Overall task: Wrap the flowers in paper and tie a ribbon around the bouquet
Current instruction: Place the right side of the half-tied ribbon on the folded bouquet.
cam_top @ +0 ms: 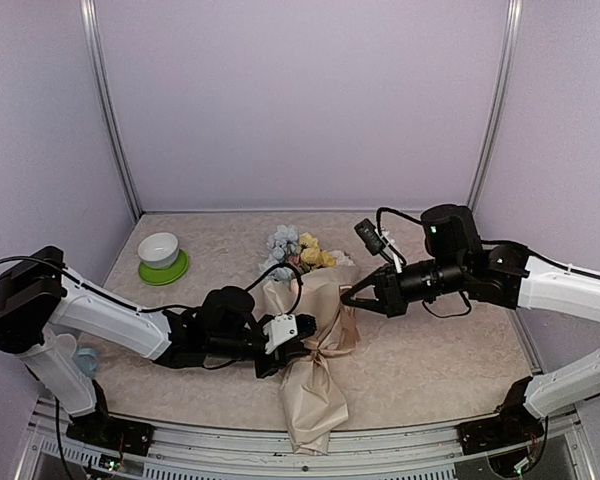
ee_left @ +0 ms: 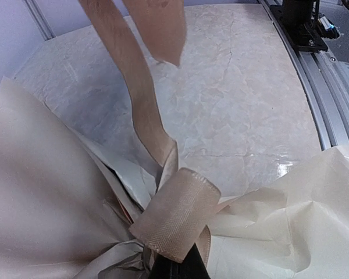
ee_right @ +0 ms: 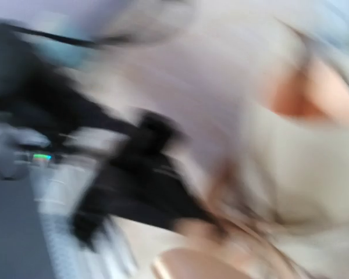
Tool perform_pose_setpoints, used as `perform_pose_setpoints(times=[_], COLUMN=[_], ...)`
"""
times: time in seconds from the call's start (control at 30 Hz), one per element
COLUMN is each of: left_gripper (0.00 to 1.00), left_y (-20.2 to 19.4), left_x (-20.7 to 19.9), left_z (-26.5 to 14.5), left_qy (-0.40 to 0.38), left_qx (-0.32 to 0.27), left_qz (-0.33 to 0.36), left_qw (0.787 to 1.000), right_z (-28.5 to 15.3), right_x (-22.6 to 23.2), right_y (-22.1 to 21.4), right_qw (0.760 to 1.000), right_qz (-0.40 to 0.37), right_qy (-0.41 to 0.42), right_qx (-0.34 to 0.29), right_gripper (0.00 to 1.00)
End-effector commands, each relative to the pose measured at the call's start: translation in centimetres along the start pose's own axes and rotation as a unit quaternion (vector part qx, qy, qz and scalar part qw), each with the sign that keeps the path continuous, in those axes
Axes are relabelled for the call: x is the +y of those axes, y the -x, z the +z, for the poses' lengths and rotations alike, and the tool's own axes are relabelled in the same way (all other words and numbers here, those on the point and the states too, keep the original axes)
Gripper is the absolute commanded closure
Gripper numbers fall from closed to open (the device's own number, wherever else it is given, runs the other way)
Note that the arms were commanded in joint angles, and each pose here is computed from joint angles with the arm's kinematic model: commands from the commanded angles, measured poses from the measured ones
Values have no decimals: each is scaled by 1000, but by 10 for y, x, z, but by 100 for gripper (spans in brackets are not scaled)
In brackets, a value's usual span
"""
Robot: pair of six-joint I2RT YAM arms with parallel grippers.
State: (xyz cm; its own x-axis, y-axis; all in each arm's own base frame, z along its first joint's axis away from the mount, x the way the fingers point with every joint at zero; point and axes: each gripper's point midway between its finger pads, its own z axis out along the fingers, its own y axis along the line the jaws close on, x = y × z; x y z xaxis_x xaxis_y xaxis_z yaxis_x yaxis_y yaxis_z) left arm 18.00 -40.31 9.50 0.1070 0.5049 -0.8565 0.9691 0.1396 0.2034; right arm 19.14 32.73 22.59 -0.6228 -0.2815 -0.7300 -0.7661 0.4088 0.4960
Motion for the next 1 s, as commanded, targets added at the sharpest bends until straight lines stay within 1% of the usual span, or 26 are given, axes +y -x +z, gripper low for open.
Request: perform_pose_setpoints(times=[0.0, 0.07, 0.13, 0.23, 0.33, 0.43, 0.53, 0.63, 0.7, 0.73, 0.77, 0.83, 0.87, 0.9, 0.93, 0.97], left_gripper=[100, 100, 100, 100, 100, 100, 100, 100, 100, 100, 100, 100, 100, 100, 100, 100], left_y=[12, 12, 11, 13, 14, 14, 11, 9, 8, 7, 7, 6, 5, 5, 4, 4], left_x=[6, 3, 0, -6, -8, -10, -9, -11, -12, -12, -12, -12, -12, -13, -13, -13], left_z=[-10, -12, -15, -17, -19, -18, -15, -14, -14, -14, -14, -14, -14, -14, -14, -14], left_qy=[32, 42, 47, 48, 56, 61, 72, 71, 70, 70, 70, 70, 70, 69, 68, 68], left_qx=[-23, -24, -25, -29, -36, -36, -27, -24, -22, -20, -19, -17, -17, -16, -15, -15], left_qz=[15, 21, 25, 28, 27, 27, 30, 31, 32, 32, 32, 32, 31, 32, 31, 31], left_qw=[999, 999, 998, 998, 997, 997, 997, 997, 997, 997, 997, 997, 997, 997, 997, 997], right_z=[-4, 6, 23, 54, 73, 90, 124, 159, 175, 180, 183, 184, 182, 178, 175, 172], right_x=[53, 63, 67, 53, 36, 33, 35, 54, 63, 65, 64, 60, 57, 56, 54, 53], right_y=[47, 66, 81, 102, 126, 142, 133, 115, 103, 99, 96, 94, 94, 97, 98, 102], right_qw=[988, 983, 983, 990, 992, 992, 994, 996, 995, 995, 995, 996, 997, 997, 998, 998], right_qz=[-56, -65, -55, -44, -9, 16, 27, 8, -2, -6, -10, -12, -18, -27, -30, -33], right_qy=[123, 143, 142, 99, 55, 55, 64, 88, 100, 99, 94, 79, 70, 62, 54, 49], right_qx=[-79, -98, -102, -94, -109, -116, -83, -33, 6, 20, 28, 35, 35, 30, 27, 22], right_gripper=[100, 100, 100, 100, 100, 100, 100, 100, 99, 95, 87, 61, 43, 28, 8, 1])
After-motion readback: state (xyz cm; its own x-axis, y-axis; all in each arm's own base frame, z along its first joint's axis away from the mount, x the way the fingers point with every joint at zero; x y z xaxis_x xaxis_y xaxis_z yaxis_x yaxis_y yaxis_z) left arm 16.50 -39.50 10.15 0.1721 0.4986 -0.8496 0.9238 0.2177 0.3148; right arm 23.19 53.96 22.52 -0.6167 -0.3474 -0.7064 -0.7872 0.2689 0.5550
